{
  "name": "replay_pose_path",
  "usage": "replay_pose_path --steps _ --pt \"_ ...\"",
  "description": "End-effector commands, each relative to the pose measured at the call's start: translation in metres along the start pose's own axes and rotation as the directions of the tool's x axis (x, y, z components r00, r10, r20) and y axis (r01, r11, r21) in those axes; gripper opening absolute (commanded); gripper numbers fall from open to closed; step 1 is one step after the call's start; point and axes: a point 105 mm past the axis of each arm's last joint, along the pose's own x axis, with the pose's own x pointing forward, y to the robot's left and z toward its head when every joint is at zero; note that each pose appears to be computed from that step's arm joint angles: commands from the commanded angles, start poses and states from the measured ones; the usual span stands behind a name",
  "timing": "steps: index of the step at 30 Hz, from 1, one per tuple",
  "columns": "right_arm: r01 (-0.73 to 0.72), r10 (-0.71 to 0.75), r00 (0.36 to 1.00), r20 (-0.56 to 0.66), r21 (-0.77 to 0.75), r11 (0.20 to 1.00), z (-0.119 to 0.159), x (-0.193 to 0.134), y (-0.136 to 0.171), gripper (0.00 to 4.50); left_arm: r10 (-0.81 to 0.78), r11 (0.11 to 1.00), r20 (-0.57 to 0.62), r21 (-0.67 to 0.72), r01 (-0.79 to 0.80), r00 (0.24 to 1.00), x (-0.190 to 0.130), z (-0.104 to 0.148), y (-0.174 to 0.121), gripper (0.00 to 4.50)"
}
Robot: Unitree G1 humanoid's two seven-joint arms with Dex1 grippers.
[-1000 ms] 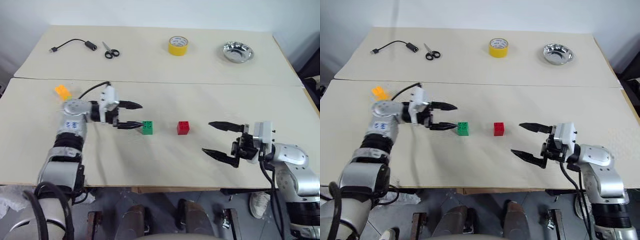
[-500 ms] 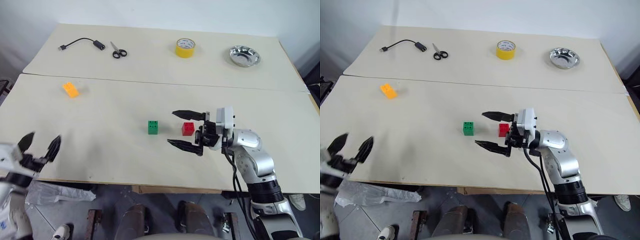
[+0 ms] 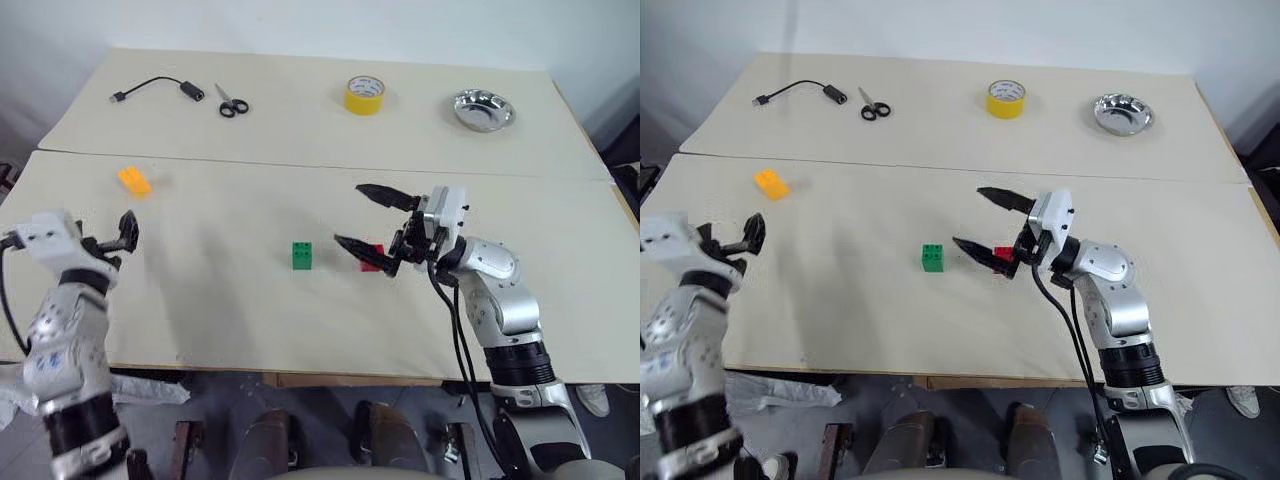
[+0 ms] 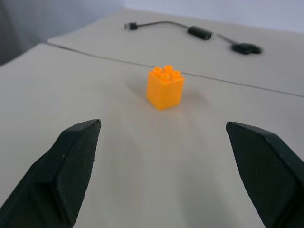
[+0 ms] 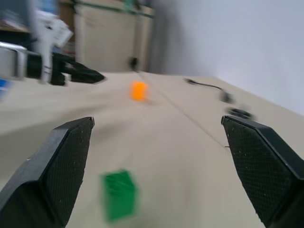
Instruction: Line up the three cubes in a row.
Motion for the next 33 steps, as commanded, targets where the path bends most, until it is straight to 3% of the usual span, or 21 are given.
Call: replay_pose_path --steps 1,7,17,20,27,28,30,33 --pt "0.072 -0.069 0.996 0.055 -0.057 0.996 0.012 -0.001 -0.009 4.50 0.120 0.992 -0.029 -0.037 -0.121 0.992 0.025 0.001 0.002 4.49" --pt "0.090 -0.088 0.993 0.074 -0.031 0.995 0.011 -0.001 0.001 4.50 0.106 0.994 -0.031 -0.021 -0.107 0.994 0.069 0.005 -0.032 4.49" --pt "0.108 -0.107 0.991 0.076 -0.010 0.994 0.011 -0.002 0.007 4.50 0.159 0.987 -0.027 0.006 -0.159 0.987 0.095 0.012 -0.033 4.49" --pt "0.115 -0.114 0.991 0.067 -0.006 0.993 0.010 -0.004 0.008 4.50 0.158 0.987 -0.023 0.025 -0.157 0.987 0.098 0.013 -0.032 3.91" --pt "0.116 -0.116 0.992 0.056 0.001 0.993 0.007 -0.005 0.010 4.50 0.091 0.996 0.024 0.023 -0.091 0.996 0.099 0.018 -0.032 1.73" --pt "0.112 -0.111 0.992 0.053 -0.008 0.994 0.008 -0.005 0.010 4.50 0.006 1.000 0.034 0.016 -0.006 0.999 0.098 0.020 -0.038 1.49" --pt "0.124 -0.123 0.991 0.055 -0.011 0.992 0.013 -0.008 0.006 4.50 -0.203 0.979 0.081 0.048 0.200 0.976 0.093 0.029 -0.051 1.45" --pt "0.116 -0.115 0.993 0.025 -0.026 0.993 0.013 -0.017 0.004 4.50 -0.510 0.858 0.075 0.106 0.502 0.857 0.073 0.035 -0.062 1.45"
